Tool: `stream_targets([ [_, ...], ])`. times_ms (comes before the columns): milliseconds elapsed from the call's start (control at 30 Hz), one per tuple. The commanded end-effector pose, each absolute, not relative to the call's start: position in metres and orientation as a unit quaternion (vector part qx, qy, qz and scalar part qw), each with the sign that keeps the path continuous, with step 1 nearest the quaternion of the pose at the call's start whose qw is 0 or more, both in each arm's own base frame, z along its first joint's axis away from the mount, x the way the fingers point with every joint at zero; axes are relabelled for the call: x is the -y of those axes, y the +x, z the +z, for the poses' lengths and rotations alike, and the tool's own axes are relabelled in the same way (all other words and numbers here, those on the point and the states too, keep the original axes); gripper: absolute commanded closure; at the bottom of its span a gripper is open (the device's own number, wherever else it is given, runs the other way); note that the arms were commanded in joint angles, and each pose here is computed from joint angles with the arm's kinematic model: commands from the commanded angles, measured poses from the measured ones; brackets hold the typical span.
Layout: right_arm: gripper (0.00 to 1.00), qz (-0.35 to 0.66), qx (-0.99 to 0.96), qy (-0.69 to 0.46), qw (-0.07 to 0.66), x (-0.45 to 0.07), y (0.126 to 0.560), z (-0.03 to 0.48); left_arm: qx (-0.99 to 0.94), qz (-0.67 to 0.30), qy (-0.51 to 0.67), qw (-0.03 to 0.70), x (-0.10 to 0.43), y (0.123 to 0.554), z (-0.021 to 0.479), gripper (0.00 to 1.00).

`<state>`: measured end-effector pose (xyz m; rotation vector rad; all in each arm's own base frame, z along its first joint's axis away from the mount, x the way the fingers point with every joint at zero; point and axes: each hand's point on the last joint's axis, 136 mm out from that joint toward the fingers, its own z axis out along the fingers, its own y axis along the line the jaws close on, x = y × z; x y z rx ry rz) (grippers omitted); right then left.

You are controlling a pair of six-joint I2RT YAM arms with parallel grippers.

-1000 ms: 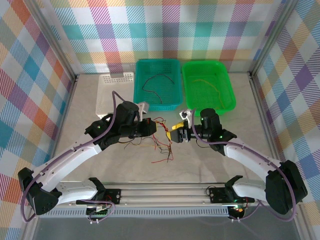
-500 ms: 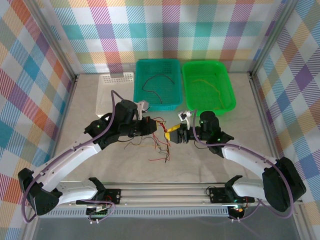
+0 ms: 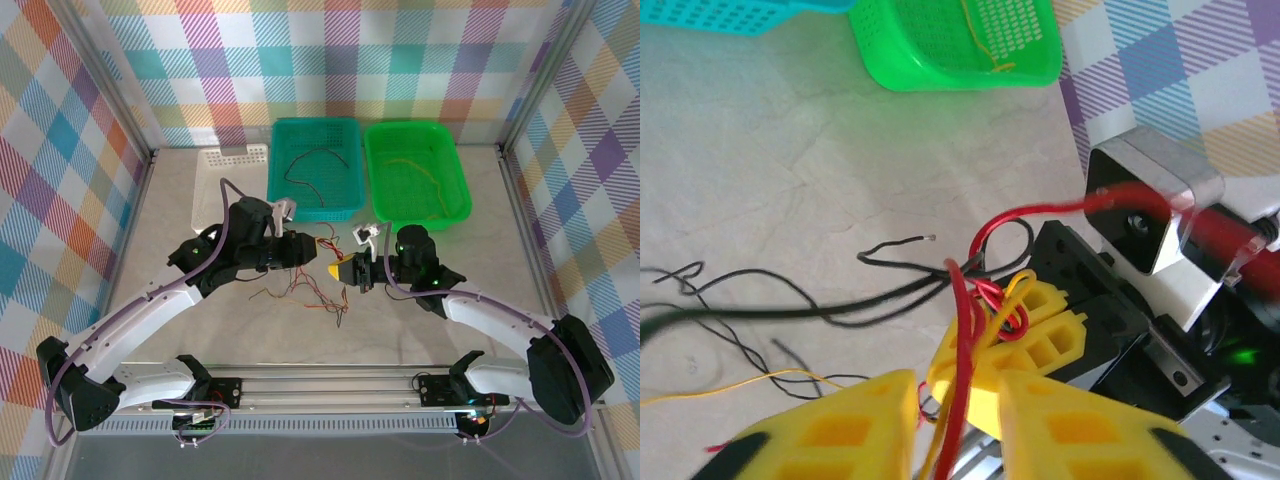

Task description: Untangle the cables

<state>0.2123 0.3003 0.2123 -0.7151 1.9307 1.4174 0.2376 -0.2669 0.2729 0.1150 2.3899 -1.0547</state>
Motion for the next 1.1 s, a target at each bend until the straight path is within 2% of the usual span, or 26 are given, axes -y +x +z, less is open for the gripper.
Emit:
stream_targets([
  [0, 1.00, 0.516, -0.731, -0.269, 0.356, -0.294, 0.218, 0.227, -0.871, -0.407, 0.054, 0.269, 0.260, 0.228, 0.287, 0.58],
  [133, 1.00, 0.517, -0.724, -0.275, 0.364, -0.292, 0.214, 0.237, -0.872, -0.406, 0.064, 0.266, 0.250, 0.214, 0.284, 0.41],
  [200, 1.00, 0.517, -0.723, -0.278, 0.365, -0.291, 0.213, 0.239, -0.874, -0.401, 0.063, 0.267, 0.242, 0.207, 0.280, 0.37],
  [700, 1.00, 0.549, -0.703, -0.296, 0.343, -0.293, 0.195, 0.264, -0.888, -0.390, 0.033, 0.241, 0.224, 0.189, 0.205, 0.36],
  [900, 1.00, 0.567, -0.696, -0.303, 0.320, -0.298, 0.190, 0.266, -0.843, -0.464, 0.015, 0.271, 0.240, 0.198, 0.220, 0.35],
  [1067, 1.00, 0.579, -0.691, -0.304, 0.308, -0.300, 0.187, 0.268, -0.801, -0.510, 0.009, 0.313, 0.245, 0.201, 0.236, 0.26],
])
